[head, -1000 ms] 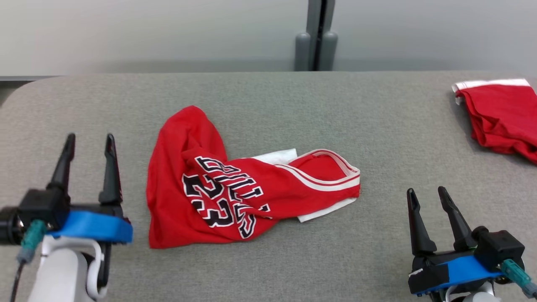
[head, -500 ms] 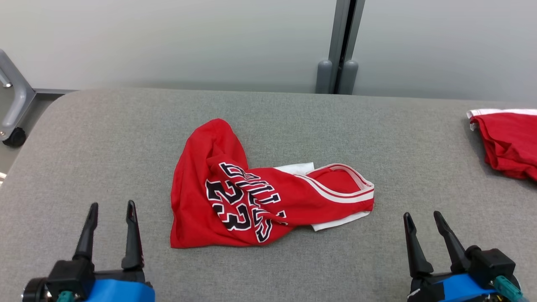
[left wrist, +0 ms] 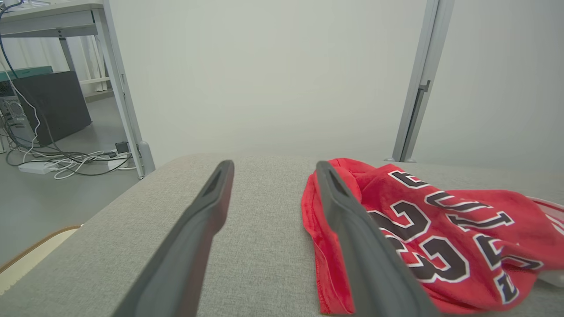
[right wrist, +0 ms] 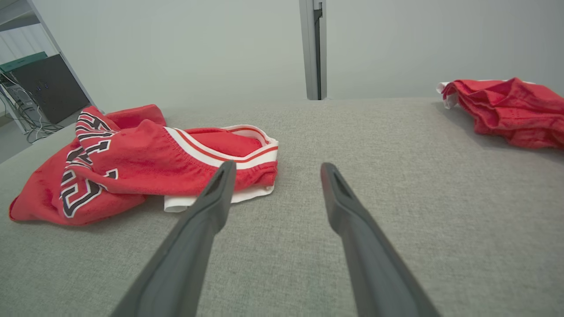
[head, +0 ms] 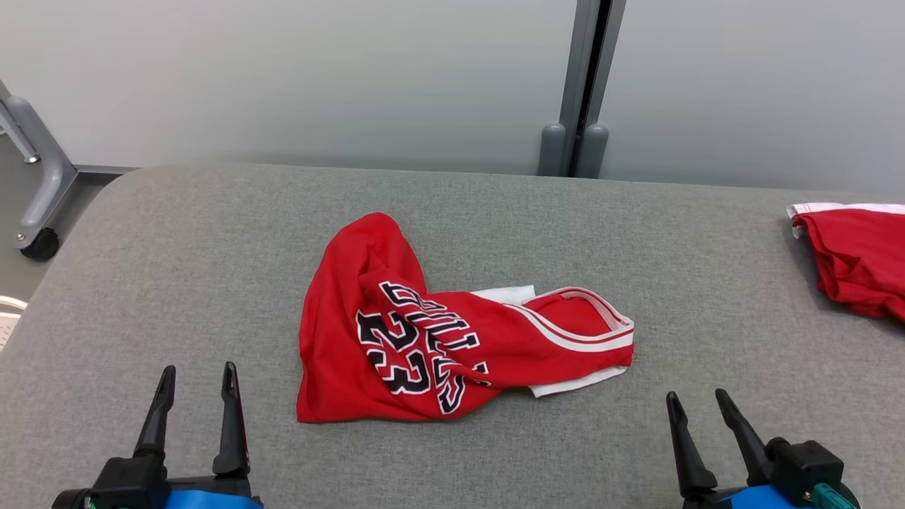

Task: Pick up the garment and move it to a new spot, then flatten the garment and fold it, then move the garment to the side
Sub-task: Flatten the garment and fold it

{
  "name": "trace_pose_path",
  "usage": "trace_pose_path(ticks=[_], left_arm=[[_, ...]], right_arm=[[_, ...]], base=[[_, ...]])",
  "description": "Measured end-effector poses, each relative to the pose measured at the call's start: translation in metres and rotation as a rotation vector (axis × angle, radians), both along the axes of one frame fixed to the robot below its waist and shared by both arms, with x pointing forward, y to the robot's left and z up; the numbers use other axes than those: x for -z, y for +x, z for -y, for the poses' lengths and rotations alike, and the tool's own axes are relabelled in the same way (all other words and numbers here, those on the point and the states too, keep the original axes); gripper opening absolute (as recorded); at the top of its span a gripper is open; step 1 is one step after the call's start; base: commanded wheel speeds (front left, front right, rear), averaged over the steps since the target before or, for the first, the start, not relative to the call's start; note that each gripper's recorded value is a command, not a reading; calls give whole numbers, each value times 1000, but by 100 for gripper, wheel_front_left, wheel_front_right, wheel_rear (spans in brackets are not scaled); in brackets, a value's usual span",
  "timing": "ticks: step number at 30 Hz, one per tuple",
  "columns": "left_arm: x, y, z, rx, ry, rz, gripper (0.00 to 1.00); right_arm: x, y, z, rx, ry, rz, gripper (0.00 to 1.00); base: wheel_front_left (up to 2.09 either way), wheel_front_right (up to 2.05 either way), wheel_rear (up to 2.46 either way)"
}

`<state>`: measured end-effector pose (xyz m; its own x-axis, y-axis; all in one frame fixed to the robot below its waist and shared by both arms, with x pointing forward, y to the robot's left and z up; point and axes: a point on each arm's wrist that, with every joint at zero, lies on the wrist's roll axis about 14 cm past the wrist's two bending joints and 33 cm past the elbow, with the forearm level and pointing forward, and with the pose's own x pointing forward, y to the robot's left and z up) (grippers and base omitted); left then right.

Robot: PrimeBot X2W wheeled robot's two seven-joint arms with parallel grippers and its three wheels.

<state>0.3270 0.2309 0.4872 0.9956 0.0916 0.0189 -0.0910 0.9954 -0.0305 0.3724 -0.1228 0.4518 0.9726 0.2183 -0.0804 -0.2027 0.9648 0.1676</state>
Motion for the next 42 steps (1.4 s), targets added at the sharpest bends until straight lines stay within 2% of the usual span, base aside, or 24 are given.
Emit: trace_pose_path(ticks=[10, 25, 38, 39, 40, 42], left_arm=[[4, -2, 5, 4, -12, -10, 100], [11, 7, -4, -29, -21, -37, 100], [17, 14, -9, -46, -28, -58, 100], [17, 15, -9, -46, -28, -57, 100], [16, 17, -9, -45, -28, -55, 100], [15, 19, -8, -40, -28, -51, 100]], right_arm=[[16, 13, -12, -62, -67, -46, 100], [70, 54, -27, -201, -262, -216, 100], [83, 82, -53, -258, -269, -261, 100], [85, 82, -55, -258, -261, -269, 36], [86, 82, -57, -258, -253, -277, 0], [86, 82, -61, -262, -246, -283, 0]], base=[[0, 0, 0], [0, 0, 0], [0, 0, 0], [0, 0, 0], [0, 0, 0], [0, 0, 0]])
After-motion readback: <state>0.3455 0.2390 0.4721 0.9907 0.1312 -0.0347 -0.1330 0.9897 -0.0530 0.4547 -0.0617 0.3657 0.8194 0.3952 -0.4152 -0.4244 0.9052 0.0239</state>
